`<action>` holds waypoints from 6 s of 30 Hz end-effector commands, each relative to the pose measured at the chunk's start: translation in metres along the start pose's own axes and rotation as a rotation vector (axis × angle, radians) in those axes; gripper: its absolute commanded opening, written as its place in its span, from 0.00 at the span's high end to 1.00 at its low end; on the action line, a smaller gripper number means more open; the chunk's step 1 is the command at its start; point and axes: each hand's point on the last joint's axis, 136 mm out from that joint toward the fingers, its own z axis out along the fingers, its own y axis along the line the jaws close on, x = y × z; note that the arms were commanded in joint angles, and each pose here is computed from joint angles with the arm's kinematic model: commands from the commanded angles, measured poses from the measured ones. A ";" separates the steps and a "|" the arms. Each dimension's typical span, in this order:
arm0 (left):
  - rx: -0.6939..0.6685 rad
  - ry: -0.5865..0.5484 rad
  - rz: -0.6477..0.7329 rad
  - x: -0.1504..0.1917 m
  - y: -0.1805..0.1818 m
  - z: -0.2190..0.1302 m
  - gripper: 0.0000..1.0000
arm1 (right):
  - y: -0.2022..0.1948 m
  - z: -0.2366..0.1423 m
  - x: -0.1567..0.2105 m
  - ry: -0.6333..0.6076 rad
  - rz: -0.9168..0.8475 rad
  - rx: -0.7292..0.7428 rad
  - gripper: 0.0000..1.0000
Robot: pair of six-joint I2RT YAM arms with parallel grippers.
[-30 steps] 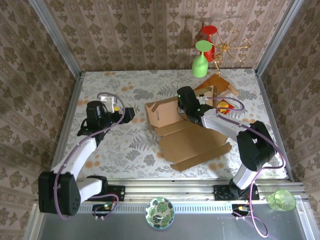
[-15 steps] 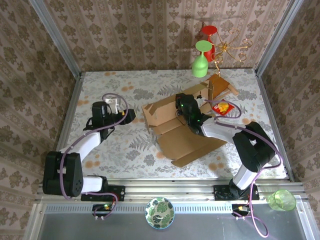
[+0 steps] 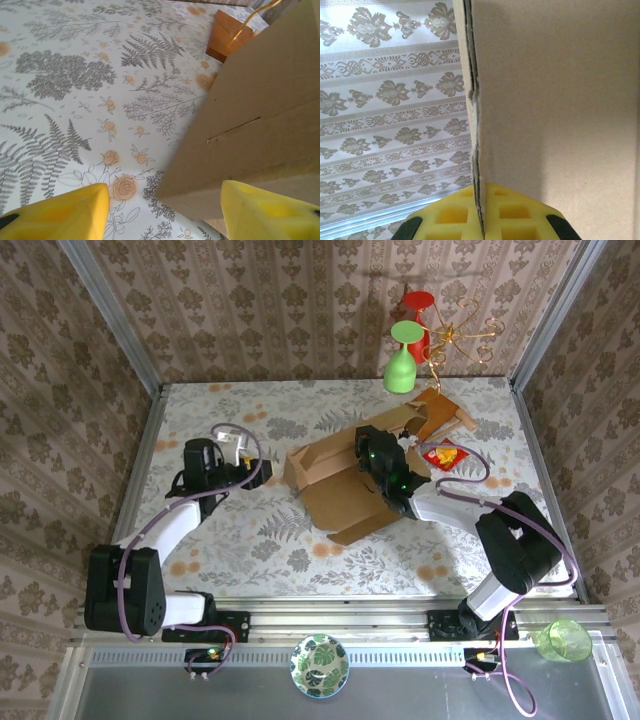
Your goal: Fold the paper box
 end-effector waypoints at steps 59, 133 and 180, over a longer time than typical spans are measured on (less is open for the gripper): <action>0.346 0.066 0.134 -0.013 -0.039 0.003 0.38 | -0.012 0.025 0.003 -0.004 -0.005 0.049 1.00; 0.014 -0.027 0.071 0.024 -0.067 0.092 0.38 | -0.043 0.021 0.005 -0.012 -0.004 -0.010 1.00; -0.185 -0.154 -0.076 0.017 -0.049 0.103 0.42 | -0.058 0.030 0.022 -0.037 0.072 0.025 1.00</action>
